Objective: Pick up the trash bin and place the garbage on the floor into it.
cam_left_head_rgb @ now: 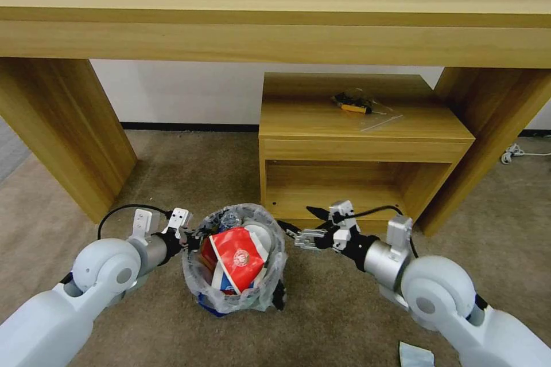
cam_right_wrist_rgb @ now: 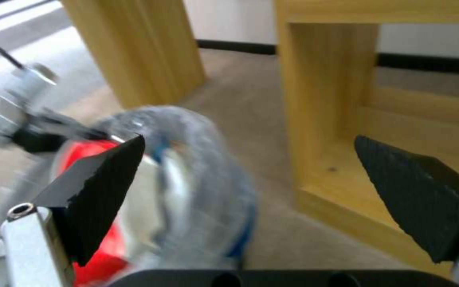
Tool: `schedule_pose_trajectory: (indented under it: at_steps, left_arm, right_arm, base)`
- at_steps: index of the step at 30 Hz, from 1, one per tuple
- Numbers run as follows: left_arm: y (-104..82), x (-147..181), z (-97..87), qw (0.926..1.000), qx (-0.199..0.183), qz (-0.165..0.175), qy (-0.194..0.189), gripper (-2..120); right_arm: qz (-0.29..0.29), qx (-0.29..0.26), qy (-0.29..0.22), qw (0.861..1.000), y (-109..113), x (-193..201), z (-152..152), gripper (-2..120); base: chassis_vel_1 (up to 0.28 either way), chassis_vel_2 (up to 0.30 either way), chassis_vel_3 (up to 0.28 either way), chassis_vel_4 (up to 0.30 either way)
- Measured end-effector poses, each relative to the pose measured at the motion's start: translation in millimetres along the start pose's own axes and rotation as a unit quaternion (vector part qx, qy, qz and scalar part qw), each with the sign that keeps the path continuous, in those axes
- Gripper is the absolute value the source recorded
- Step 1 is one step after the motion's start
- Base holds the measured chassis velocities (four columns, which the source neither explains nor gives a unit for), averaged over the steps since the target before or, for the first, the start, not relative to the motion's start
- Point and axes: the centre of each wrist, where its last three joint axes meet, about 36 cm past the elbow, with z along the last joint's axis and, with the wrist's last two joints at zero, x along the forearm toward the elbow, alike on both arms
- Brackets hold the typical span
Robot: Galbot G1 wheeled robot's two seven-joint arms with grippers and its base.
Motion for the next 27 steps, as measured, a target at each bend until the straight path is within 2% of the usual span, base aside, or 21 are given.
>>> schedule_pose_trajectory:
  at_steps: [4,7,19,27]
  left_arm:
    - [5.0,2.1,5.7,1.0,0.003,-0.003,0.003,0]
    - [2.1,3.6,9.6,1.0,0.004,0.004,0.004,0]
    - [-3.8,1.6,15.1,0.9999,0.004,0.013,0.005,0]
    - [-4.1,-0.2,14.6,0.9999,0.003,0.016,0.005,0]
  right_arm:
    - [0.025,0.053,-0.016,0.998,-18.7,16.7,16.9,100]
    - [0.044,0.082,-0.027,0.995,-34.3,35.1,30.3,100]
    - [0.095,0.081,-0.008,0.992,-45.5,73.0,61.7,100]
    - [0.105,0.08,0.003,0.991,-54.0,89.2,74.9,100]
  base:
    - [0.0,0.0,0.0,0.0]
    - [0.0,0.0,0.0,0.0]
    - [0.0,0.0,0.0,0.0]
    - [0.0,0.0,0.0,0.0]
